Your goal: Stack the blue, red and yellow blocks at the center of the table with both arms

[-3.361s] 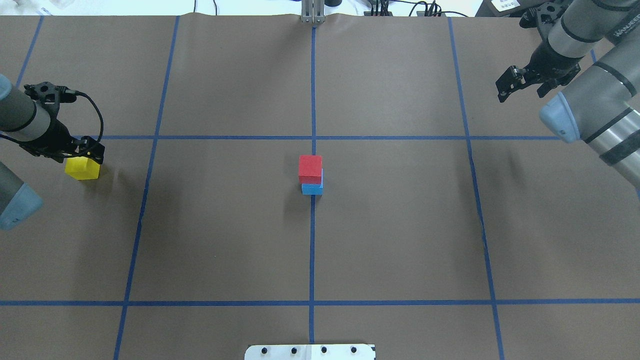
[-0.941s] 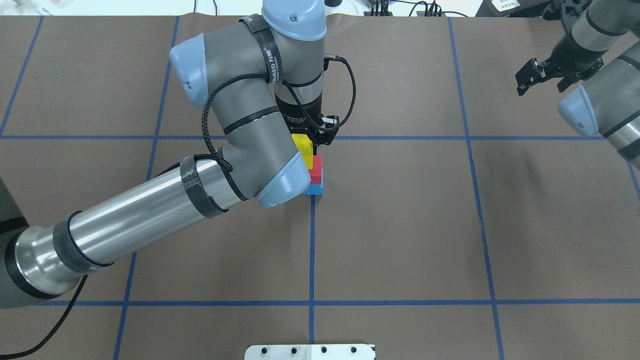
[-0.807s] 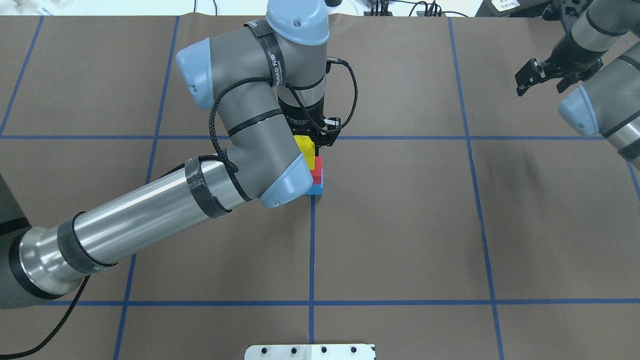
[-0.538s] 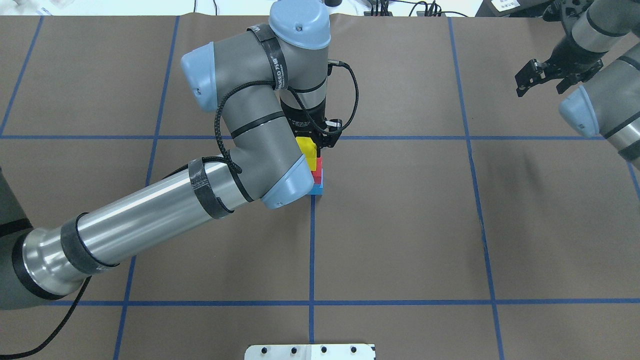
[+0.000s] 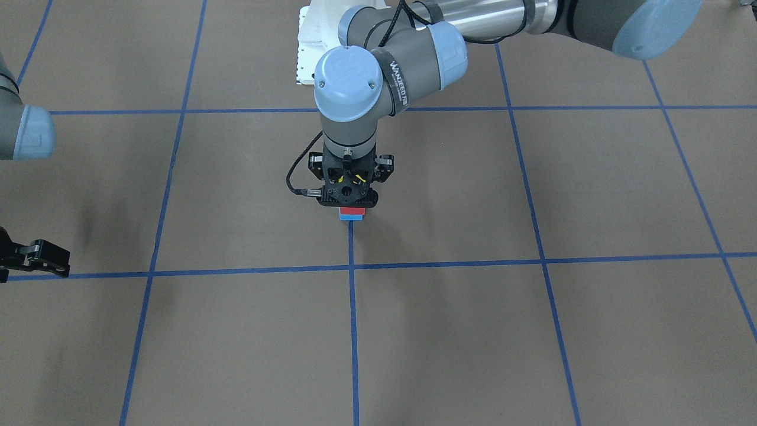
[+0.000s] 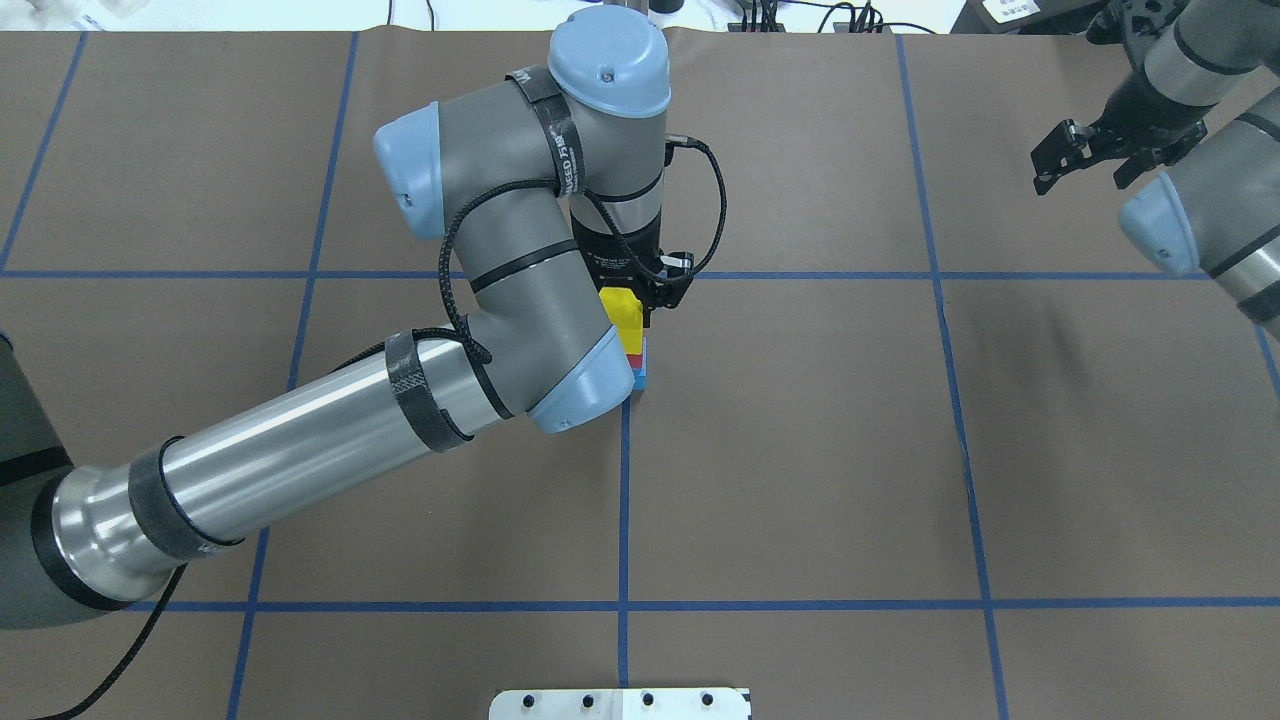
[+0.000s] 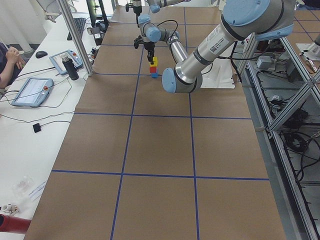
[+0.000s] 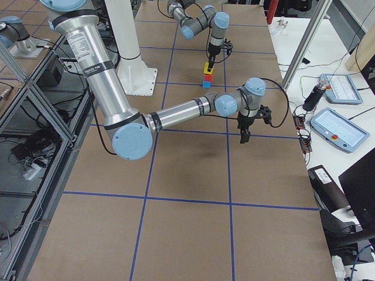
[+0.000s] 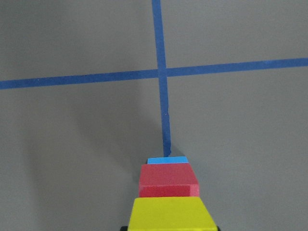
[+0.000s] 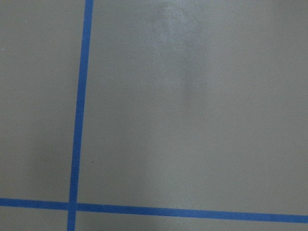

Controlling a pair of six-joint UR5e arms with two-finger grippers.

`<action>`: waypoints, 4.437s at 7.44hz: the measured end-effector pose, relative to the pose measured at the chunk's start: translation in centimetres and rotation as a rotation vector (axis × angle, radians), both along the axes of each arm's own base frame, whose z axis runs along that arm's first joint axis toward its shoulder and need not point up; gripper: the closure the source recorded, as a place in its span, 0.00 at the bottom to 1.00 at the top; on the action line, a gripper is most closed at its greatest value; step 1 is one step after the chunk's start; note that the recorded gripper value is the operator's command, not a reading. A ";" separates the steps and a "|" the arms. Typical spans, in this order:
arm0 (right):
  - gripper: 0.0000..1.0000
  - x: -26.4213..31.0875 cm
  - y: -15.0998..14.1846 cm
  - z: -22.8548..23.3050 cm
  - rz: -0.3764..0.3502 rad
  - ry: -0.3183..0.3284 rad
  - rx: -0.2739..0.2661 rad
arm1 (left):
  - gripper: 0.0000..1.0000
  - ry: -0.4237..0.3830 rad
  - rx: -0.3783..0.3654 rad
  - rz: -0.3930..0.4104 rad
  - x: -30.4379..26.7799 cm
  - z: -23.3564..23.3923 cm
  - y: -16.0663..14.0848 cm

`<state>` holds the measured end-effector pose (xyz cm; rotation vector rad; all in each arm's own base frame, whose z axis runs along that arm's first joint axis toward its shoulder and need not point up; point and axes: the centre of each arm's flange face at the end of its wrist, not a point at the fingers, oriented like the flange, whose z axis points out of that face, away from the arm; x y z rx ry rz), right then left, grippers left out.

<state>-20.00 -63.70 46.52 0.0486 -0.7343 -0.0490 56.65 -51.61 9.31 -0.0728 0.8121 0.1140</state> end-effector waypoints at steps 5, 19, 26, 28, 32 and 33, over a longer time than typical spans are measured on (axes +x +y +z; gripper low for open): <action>0.01 0.2 0.0 -0.2 0.003 -0.003 0.004 | 0.01 0.013 -0.039 -0.045 0.3 0.3 0.2; 0.01 6.1 -0.2 3.1 0.030 0.050 0.033 | 0.00 -0.127 0.314 0.000 -42.2 29.4 3.1; 0.01 24.6 6.6 14.4 0.027 -0.023 0.004 | 0.00 -0.180 0.299 0.055 -61.8 50.5 -0.9; 0.01 27.7 8.4 15.8 0.040 -0.026 -0.089 | 0.00 -0.178 0.286 0.044 -62.4 51.0 -1.2; 0.01 29.6 10.4 17.4 0.050 -0.050 -0.121 | 0.00 -0.094 0.217 0.044 -61.8 54.0 -0.5; 0.01 29.8 10.7 17.6 0.051 -0.051 -0.121 | 0.00 -0.090 0.210 0.043 -61.8 54.4 -0.6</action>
